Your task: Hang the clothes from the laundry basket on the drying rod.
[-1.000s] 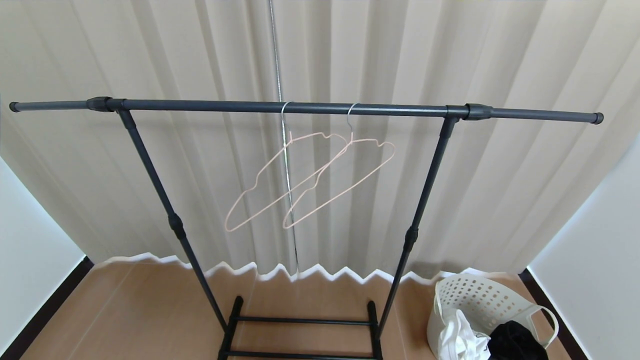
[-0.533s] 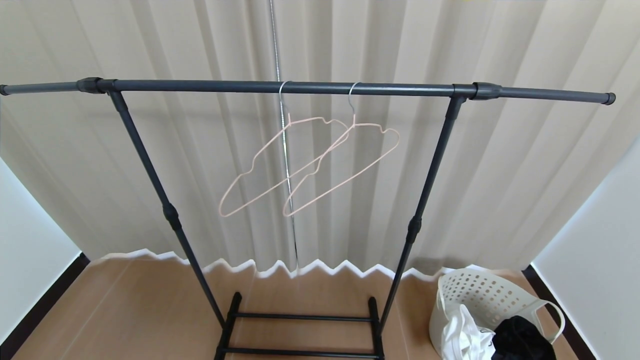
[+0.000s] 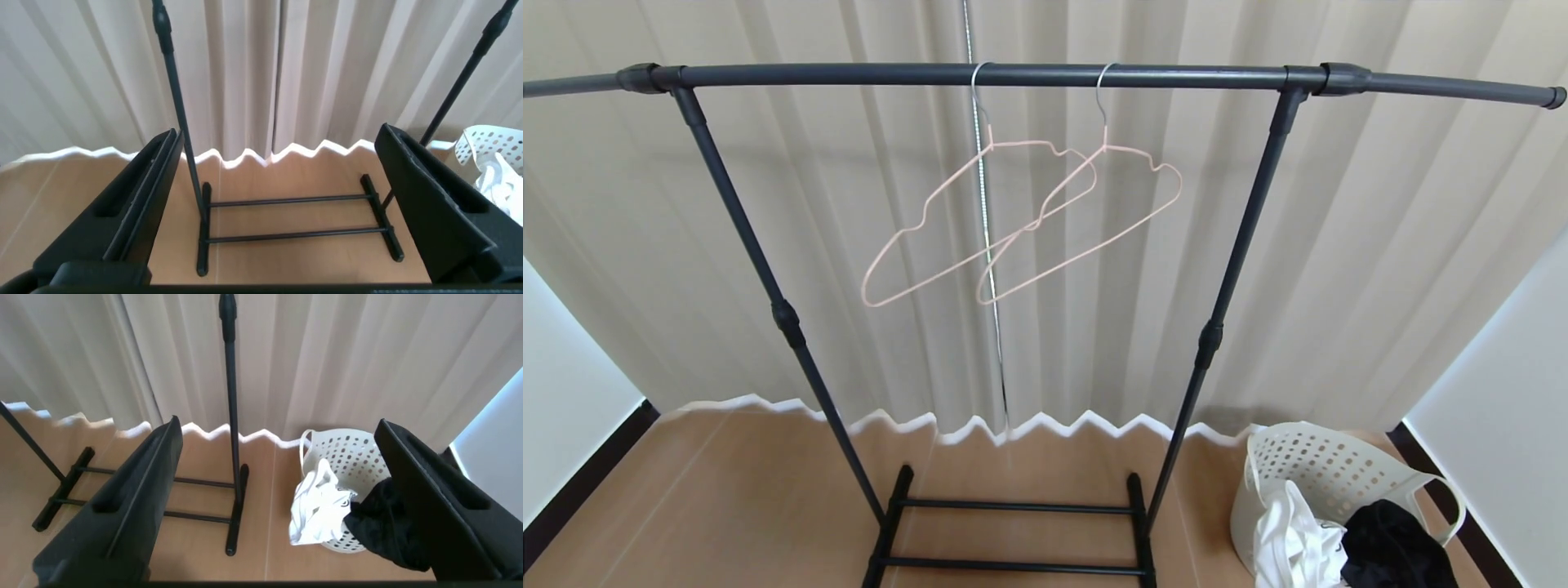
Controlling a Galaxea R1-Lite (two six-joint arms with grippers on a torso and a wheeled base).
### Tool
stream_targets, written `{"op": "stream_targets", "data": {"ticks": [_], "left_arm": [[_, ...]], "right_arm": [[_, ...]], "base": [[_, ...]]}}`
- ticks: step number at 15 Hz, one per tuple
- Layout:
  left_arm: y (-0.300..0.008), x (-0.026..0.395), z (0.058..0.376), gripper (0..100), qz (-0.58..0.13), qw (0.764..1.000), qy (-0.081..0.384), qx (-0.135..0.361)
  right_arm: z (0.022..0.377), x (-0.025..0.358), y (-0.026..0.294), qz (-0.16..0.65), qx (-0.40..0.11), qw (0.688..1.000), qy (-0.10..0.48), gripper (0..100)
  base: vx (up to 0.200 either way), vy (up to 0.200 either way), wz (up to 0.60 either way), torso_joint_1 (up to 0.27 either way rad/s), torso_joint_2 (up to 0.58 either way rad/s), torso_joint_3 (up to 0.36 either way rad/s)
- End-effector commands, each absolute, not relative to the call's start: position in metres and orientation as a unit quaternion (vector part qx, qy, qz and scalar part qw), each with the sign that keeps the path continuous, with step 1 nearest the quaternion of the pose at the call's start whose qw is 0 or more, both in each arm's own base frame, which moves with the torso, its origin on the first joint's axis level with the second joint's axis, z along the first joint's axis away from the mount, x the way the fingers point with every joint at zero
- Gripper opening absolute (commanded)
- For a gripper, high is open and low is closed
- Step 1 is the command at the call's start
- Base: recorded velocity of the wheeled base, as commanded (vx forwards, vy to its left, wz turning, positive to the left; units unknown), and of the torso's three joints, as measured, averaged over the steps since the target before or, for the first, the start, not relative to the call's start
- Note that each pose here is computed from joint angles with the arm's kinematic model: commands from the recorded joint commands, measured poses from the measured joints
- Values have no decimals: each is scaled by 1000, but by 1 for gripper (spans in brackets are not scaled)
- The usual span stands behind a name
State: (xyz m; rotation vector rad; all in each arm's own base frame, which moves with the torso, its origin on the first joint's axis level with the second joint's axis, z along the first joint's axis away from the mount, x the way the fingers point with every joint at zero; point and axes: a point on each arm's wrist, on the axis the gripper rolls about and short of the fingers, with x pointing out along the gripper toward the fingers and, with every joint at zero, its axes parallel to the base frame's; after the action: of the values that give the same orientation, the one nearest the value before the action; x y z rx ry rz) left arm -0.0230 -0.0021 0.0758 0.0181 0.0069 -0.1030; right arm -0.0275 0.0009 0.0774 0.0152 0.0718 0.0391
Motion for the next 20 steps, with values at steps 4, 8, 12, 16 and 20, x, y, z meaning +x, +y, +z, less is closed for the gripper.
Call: {"op": "stream_targets", "data": {"ticks": [4, 8, 12, 16, 20], "left_arm": [[-2, -23, 76, 100, -51, 999, 3, 9], [-2, -23, 76, 100, -51, 999, 3, 9], [-2, -23, 76, 100, -51, 999, 3, 9], [-2, -23, 76, 100, -51, 999, 3, 9], [-2, -23, 75, 100, -50, 999, 4, 9]], "right_arm": [[78, -28, 1, 20, 8, 999, 36, 100], [77, -27, 1, 20, 8, 999, 37, 100], [77, -27, 1, 20, 8, 999, 37, 100], [78, -28, 1, 20, 8, 999, 36, 100], [78, -28, 1, 20, 8, 999, 36, 100]], "base": [[0, 0, 0, -189, 531, 337], [0, 0, 0, -161, 505, 338], [0, 0, 0, -127, 486, 353], [0, 0, 0, -85, 433, 342], [0, 0, 0, -18, 91, 71]]}}
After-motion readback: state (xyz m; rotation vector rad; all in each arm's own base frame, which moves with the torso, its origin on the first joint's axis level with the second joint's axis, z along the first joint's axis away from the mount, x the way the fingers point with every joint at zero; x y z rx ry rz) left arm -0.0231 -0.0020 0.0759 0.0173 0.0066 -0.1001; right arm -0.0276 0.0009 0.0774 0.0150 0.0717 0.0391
